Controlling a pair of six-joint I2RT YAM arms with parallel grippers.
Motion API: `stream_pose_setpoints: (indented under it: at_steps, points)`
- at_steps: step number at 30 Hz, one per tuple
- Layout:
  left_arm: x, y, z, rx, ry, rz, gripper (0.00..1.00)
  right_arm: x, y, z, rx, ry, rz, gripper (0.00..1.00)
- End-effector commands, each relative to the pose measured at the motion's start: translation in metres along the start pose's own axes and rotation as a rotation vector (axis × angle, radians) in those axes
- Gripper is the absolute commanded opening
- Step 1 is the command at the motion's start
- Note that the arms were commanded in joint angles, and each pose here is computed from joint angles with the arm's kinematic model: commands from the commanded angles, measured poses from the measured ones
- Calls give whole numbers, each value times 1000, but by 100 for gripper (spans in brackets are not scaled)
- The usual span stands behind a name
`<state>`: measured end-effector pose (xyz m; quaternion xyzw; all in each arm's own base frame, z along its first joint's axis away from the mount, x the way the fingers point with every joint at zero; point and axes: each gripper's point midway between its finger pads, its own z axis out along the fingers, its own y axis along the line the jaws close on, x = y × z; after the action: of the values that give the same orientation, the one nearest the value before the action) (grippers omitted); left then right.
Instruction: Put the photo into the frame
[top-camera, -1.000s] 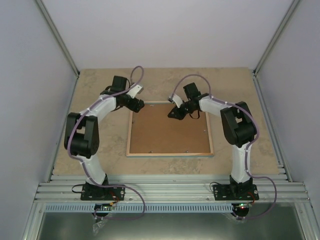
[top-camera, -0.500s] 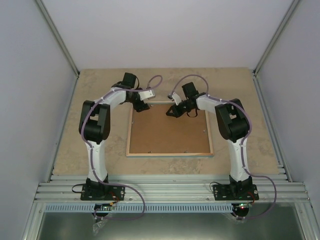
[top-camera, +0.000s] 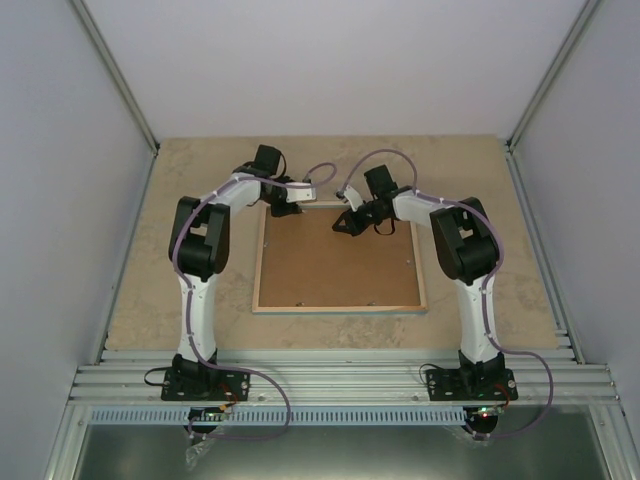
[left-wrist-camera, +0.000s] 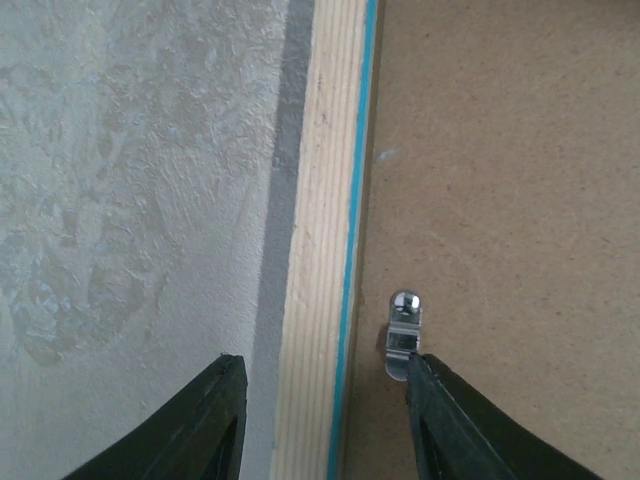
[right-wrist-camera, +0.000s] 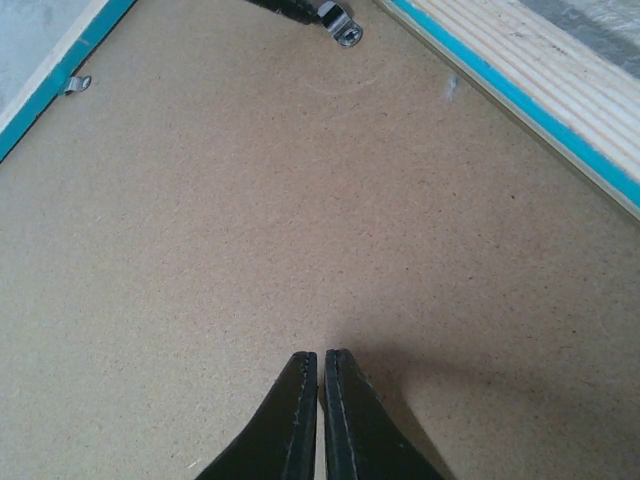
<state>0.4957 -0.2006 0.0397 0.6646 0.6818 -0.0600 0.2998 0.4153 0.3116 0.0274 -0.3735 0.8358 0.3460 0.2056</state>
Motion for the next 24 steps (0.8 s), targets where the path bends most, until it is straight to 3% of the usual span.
stream_pose_setpoints:
  at_steps: [1, 11, 20, 24]
  points:
    - [11, 2, 15, -10, 29, 58, 44, 53, -16, 17, 51, 138, 54, 7]
    - [0, -9, 22, -16, 10, 93, 27, 60, -18, 15, 58, 145, 53, 6]
    - [-3, 6, 0, -32, -41, 93, 33, 63, -18, 14, 56, 148, 48, 5]
    - [-5, -1, -11, 6, -69, 139, 42, 66, -18, 15, 53, 152, 51, 5]
